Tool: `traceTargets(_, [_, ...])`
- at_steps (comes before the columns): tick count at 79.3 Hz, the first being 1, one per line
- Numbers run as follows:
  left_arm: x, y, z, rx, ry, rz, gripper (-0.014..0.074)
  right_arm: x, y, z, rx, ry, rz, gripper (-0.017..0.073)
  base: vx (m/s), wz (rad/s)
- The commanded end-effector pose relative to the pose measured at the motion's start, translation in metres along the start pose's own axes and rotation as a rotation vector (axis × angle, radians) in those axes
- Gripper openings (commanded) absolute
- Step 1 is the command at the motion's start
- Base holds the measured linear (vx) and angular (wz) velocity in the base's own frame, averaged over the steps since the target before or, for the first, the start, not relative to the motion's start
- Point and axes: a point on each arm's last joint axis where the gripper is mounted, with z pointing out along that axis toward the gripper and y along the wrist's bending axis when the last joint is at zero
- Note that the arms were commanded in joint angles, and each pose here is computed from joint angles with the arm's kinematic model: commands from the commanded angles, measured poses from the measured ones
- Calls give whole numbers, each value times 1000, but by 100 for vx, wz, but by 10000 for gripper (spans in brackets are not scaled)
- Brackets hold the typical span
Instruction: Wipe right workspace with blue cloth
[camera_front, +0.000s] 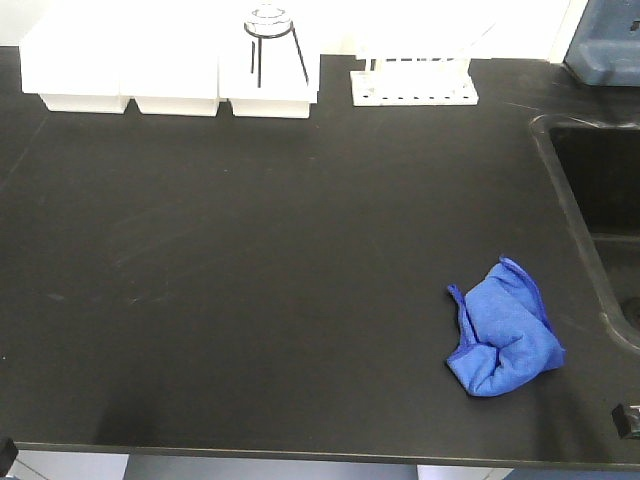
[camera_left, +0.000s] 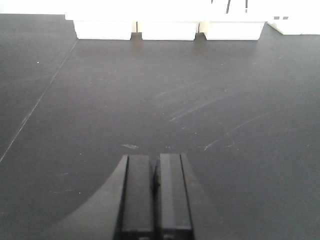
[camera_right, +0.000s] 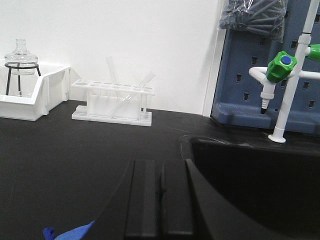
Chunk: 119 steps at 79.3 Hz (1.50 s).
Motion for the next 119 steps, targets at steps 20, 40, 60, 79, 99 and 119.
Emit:
traceTargets(20, [-16, -2, -4, 19, -119, -1, -6, -8, 0, 0, 0, -88, 24, -8, 0, 0])
traceTargets(40, [-16, -2, -4, 19, -119, -1, -6, -8, 0, 0, -1, -88, 47, -8, 0, 0])
traceTargets(60, [-16, -2, -4, 19, -119, -1, -6, -20, 0, -2, -5, -221, 47, -8, 0, 0])
traceTargets(79, [-16, -2, -4, 19, -119, -1, -6, -74, -7, -15, -1, -332, 121, -8, 0, 0])
traceTargets(99, [-16, -2, -4, 19, -119, -1, -6, -130, -18, 23, 34, 182, 127, -8, 0, 0])
traceTargets(119, [-16, -2, -4, 19, -119, -1, -6, -139, -13, 70, -9, 456, 190, -6, 0, 0])
